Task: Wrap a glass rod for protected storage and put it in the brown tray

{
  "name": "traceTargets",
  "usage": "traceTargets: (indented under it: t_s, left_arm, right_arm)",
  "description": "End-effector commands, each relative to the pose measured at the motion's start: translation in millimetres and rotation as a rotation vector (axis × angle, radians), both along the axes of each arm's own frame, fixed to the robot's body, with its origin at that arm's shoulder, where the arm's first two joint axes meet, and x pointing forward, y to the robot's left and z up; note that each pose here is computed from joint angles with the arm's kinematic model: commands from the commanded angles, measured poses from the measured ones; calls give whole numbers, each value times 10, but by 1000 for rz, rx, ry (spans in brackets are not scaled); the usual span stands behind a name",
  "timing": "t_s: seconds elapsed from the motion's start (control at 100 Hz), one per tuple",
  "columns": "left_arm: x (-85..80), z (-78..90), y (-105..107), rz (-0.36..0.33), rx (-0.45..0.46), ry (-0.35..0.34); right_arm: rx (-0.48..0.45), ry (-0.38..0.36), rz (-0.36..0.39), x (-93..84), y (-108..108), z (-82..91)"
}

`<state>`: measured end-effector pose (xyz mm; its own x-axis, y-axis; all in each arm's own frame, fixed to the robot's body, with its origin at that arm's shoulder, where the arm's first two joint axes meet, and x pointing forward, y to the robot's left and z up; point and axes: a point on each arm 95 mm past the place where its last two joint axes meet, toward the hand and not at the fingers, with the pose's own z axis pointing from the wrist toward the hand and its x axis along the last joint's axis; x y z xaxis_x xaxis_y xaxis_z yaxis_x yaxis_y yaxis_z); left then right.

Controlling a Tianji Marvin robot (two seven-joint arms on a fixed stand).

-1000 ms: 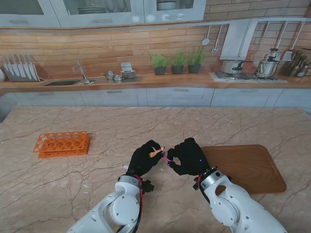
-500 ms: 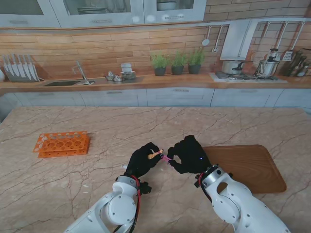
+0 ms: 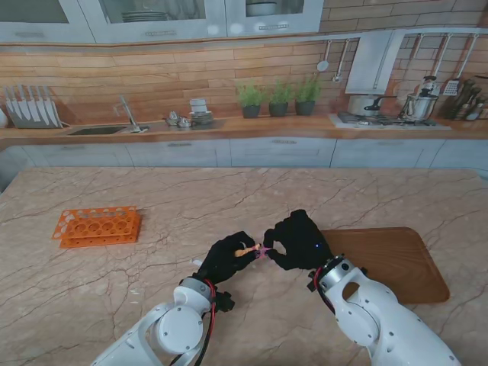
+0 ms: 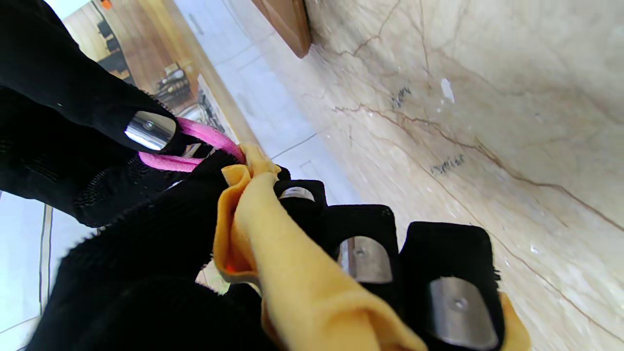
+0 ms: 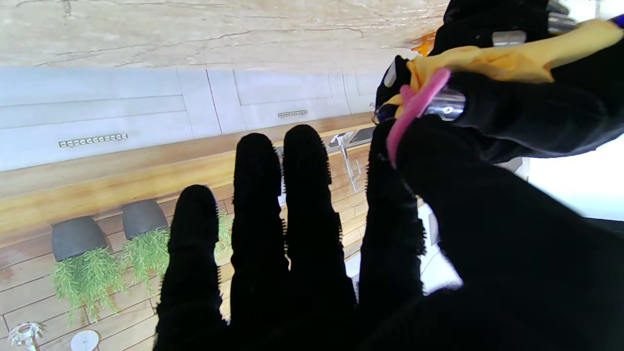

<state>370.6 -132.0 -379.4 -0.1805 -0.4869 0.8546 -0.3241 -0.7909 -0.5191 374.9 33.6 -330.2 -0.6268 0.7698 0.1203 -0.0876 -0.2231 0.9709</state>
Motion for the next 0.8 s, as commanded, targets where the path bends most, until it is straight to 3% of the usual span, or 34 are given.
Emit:
traceTargets:
  t_s: [0.0,0.79]
  left_arm:
    - [-41,-23,1,-13,-10,13]
    - [-102,-18,-19,-137,-42,56]
  right_arm:
    - [-1,-4,9,3,7,19]
    - [18,45,16,111,-38,3]
